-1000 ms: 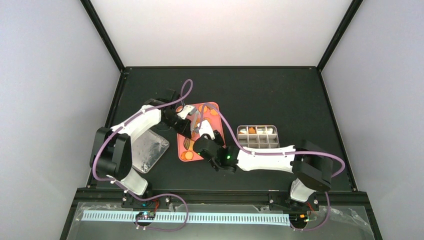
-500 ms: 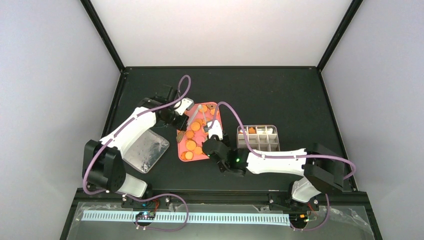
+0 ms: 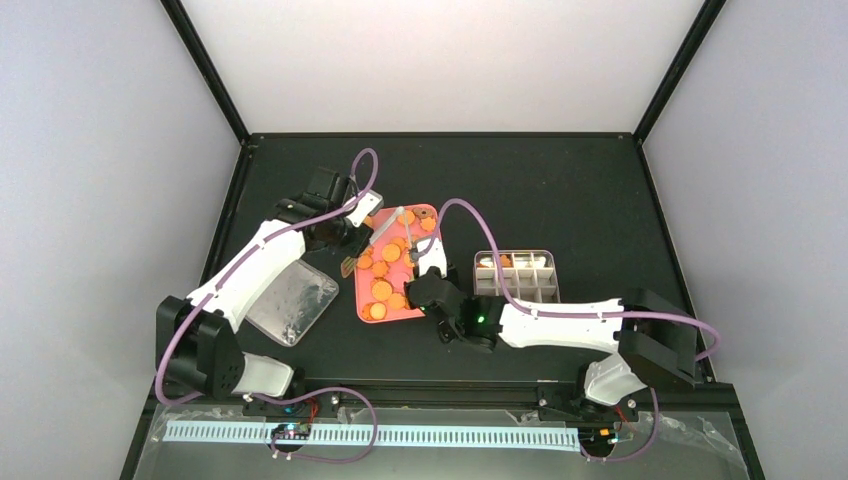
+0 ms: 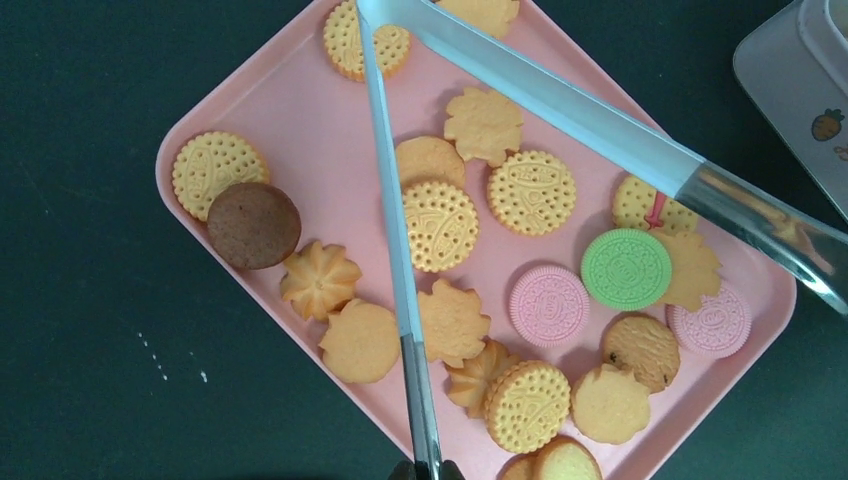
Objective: Pack the cookies
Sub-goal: Pass from the right arm to the left, then adjust the clamp.
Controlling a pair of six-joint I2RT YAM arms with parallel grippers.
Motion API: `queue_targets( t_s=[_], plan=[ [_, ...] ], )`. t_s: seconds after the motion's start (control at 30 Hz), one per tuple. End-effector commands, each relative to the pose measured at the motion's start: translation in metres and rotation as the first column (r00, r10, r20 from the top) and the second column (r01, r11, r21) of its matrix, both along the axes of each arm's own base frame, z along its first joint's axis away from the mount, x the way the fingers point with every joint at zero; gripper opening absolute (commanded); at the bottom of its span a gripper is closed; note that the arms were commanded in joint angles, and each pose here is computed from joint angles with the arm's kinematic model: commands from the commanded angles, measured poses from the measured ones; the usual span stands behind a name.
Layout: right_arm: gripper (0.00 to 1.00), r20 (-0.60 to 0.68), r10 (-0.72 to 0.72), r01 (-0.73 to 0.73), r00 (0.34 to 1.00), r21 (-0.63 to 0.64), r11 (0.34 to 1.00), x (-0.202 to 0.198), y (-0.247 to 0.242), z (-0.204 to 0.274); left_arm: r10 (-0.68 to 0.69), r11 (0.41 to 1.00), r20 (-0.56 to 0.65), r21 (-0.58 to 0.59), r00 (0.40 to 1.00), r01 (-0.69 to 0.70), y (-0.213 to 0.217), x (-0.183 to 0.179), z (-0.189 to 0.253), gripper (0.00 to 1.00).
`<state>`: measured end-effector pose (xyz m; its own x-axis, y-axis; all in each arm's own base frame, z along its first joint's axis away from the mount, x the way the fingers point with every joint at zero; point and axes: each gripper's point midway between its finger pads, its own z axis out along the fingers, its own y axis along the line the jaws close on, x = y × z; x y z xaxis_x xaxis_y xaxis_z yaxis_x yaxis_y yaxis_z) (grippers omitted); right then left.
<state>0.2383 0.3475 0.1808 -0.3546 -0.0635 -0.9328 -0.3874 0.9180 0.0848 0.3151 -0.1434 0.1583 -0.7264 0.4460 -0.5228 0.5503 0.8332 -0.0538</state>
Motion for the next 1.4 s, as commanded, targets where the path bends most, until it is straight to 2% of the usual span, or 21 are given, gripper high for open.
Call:
queue_targets(
  t_s=[0.0,0.1,0.2,0.27,0.43,0.6,0.8,0.9,0.97,1.03,1.1,1.2,1.37],
  plan=[
    [0.06,-0.035,0.136,-0.137,0.990,-0.031,0.990,-0.013,0.020,0.012,0.035,0.998,0.154,0.052,0.987,-0.043,0.015,0.028,0.015,0.02],
    [0.17,-0.042,0.271,-0.269,0.962,0.038,0.962,-0.026,0.045,0.033,0.033,0.998,0.141,0.051,0.989,-0.040,0.014,0.027,0.009,0.02],
    [0.33,-0.025,0.421,-0.415,0.907,0.120,0.902,-0.047,0.062,0.052,0.001,1.000,0.161,0.031,0.987,-0.006,0.009,0.025,0.016,0.02],
    [0.38,-0.015,0.466,-0.459,0.885,0.152,0.875,-0.055,0.065,0.062,-0.033,0.999,0.186,0.011,0.982,0.032,0.005,0.021,0.024,0.02],
    [0.48,-0.016,0.479,-0.460,0.878,0.256,0.850,-0.051,0.049,0.079,-0.097,0.995,0.239,-0.012,0.966,0.102,-0.003,0.017,0.046,0.02],
    [0.55,-0.006,0.503,-0.450,0.864,0.439,0.777,-0.043,0.023,0.096,-0.137,0.988,0.343,-0.022,0.929,0.154,-0.006,0.011,0.084,0.02],
    [0.62,-0.028,0.495,-0.403,0.868,0.544,0.736,-0.036,0.000,0.095,-0.156,0.980,0.439,-0.044,0.885,0.194,-0.010,0.004,0.117,0.02],
    [0.70,-0.048,0.510,-0.390,0.859,0.584,0.712,-0.034,-0.005,0.092,-0.168,0.970,0.512,-0.066,0.843,0.234,-0.014,-0.005,0.142,0.01],
    [0.76,-0.056,0.524,-0.387,0.850,0.610,0.691,-0.033,-0.006,0.092,-0.179,0.957,0.581,-0.084,0.794,0.277,-0.017,-0.015,0.163,0.01],
    [0.79,-0.055,0.544,-0.382,0.837,0.652,0.655,-0.032,-0.007,0.094,-0.186,0.941,0.653,-0.097,0.734,0.324,-0.020,-0.029,0.187,0.01],
    [0.82,-0.045,0.555,-0.375,0.830,0.692,0.617,-0.028,-0.009,0.097,-0.179,0.929,0.683,-0.119,0.708,0.350,-0.021,-0.040,0.203,0.02],
    [0.84,-0.009,0.574,-0.381,0.818,0.740,0.554,-0.025,-0.010,0.107,-0.193,0.905,0.693,-0.148,0.695,0.399,-0.025,-0.058,0.208,0.02],
    [0.87,0.072,0.604,-0.430,0.794,0.770,0.472,-0.024,-0.005,0.135,-0.213,0.868,0.764,-0.139,0.609,0.477,-0.027,-0.089,0.215,0.01]
  ],
)
